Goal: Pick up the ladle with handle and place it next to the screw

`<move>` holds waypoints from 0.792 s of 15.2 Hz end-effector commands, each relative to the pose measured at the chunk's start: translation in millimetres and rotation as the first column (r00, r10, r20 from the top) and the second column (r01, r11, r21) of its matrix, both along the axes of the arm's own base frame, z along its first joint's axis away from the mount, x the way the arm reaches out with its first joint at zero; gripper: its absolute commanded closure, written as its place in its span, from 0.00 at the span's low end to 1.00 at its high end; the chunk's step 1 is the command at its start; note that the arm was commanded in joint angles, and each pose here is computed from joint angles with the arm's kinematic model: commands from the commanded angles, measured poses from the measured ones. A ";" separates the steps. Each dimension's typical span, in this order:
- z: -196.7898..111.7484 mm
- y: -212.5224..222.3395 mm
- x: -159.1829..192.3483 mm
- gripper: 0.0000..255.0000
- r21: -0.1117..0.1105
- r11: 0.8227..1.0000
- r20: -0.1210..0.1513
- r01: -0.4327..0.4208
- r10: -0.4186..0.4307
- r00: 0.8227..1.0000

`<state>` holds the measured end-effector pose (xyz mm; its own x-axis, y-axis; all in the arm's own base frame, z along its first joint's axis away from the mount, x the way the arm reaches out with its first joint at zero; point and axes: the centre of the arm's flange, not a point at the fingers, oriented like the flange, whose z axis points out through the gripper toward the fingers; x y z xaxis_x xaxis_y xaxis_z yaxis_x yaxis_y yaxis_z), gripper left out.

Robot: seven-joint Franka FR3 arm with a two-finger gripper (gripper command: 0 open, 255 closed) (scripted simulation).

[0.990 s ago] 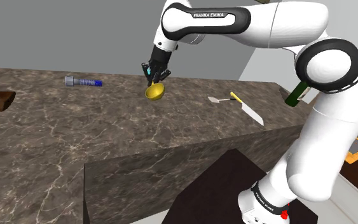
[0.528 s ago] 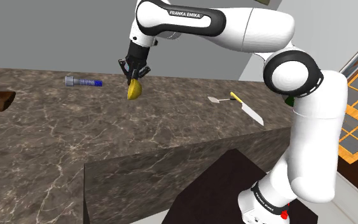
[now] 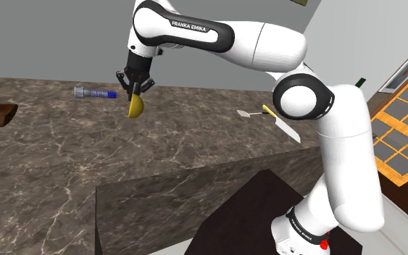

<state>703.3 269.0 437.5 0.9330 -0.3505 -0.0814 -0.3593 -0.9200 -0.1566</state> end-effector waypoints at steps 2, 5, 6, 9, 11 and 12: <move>-15.9 -0.1 0.2 1.00 0.000 1.000 0.001 0.000 0.000 1.000; -31.7 -0.1 0.2 1.00 0.000 1.000 0.001 0.000 0.000 1.000; -37.0 -0.1 0.2 1.00 0.000 1.000 0.001 0.000 0.000 1.000; -52.8 -0.1 0.2 1.00 0.000 1.000 0.001 0.000 0.000 1.000; -63.4 -0.1 0.2 1.00 0.000 1.000 0.001 0.000 0.000 1.000; -68.7 -0.1 0.2 1.00 0.000 1.000 0.001 0.000 0.000 1.000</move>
